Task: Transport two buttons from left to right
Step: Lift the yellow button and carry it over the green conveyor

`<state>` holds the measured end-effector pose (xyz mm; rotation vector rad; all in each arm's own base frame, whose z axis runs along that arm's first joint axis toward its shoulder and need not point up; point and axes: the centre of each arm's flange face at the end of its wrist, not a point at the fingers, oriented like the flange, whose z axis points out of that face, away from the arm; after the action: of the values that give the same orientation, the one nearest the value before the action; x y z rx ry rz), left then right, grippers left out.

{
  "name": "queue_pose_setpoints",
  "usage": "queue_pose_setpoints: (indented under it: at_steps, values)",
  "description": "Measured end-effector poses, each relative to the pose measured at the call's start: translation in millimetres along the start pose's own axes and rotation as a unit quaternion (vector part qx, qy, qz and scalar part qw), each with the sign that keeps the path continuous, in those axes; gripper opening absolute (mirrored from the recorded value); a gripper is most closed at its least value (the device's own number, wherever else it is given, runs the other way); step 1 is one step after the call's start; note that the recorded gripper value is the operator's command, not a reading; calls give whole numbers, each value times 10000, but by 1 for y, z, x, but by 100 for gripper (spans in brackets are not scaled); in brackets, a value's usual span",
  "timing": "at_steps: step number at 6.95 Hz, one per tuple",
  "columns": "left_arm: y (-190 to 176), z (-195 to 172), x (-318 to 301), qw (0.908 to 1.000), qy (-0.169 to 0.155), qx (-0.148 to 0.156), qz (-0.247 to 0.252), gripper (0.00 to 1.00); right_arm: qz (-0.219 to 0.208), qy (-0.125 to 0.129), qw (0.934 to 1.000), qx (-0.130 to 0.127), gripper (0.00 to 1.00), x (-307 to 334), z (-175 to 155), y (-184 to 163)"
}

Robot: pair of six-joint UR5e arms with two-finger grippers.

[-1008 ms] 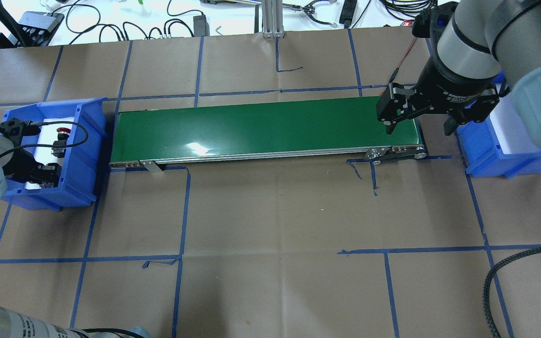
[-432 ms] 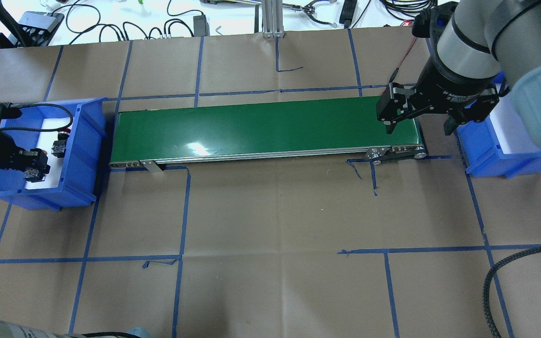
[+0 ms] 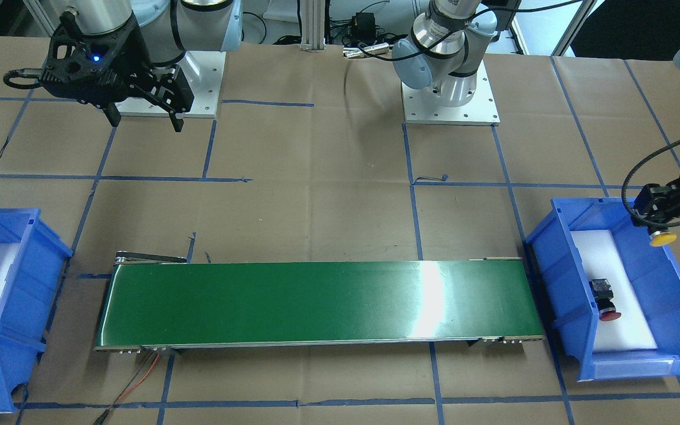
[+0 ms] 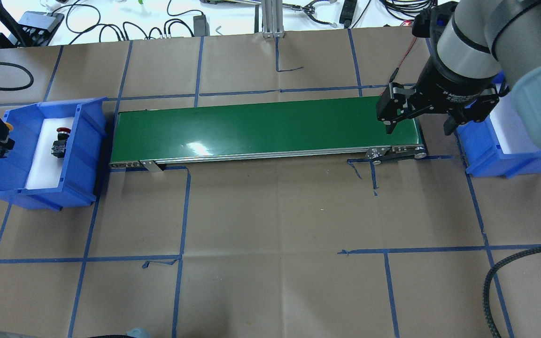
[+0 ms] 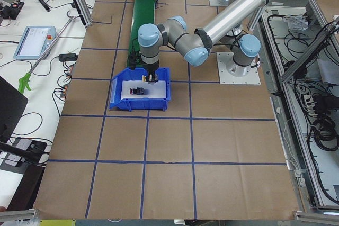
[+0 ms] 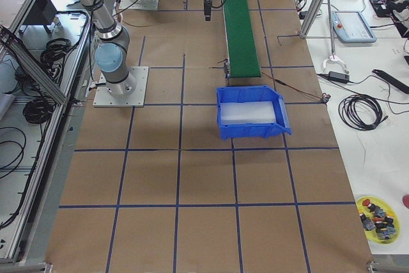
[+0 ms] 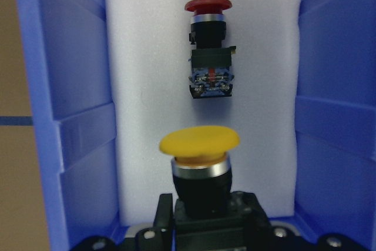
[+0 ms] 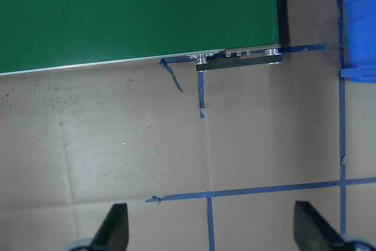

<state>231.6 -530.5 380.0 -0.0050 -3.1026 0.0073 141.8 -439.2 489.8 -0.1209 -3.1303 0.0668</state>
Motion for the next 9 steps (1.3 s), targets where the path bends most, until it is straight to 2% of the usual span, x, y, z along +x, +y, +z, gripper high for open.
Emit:
queue_pose_setpoints:
  at_steps: [2, 5, 7, 9]
  values:
    - [-20, -21, 26, 9999, -24, 25, 138, 8, 0, 0, 10000, 0, 100, 0, 0, 0]
    - [-61, -33, 150, 9992, -133, 179, 337, 9, 0, 0, 10000, 0, 100, 0, 0, 0]
    - [-75, -15, 236, 9991, -234, 132, 340, 9, 0, 1, 10000, -7, 100, 0, 0, 0]
    - [-94, 33, 293, 9991, -282, 148, 267, 9, 0, 0, 10000, -14, 100, 0, 1, 0]
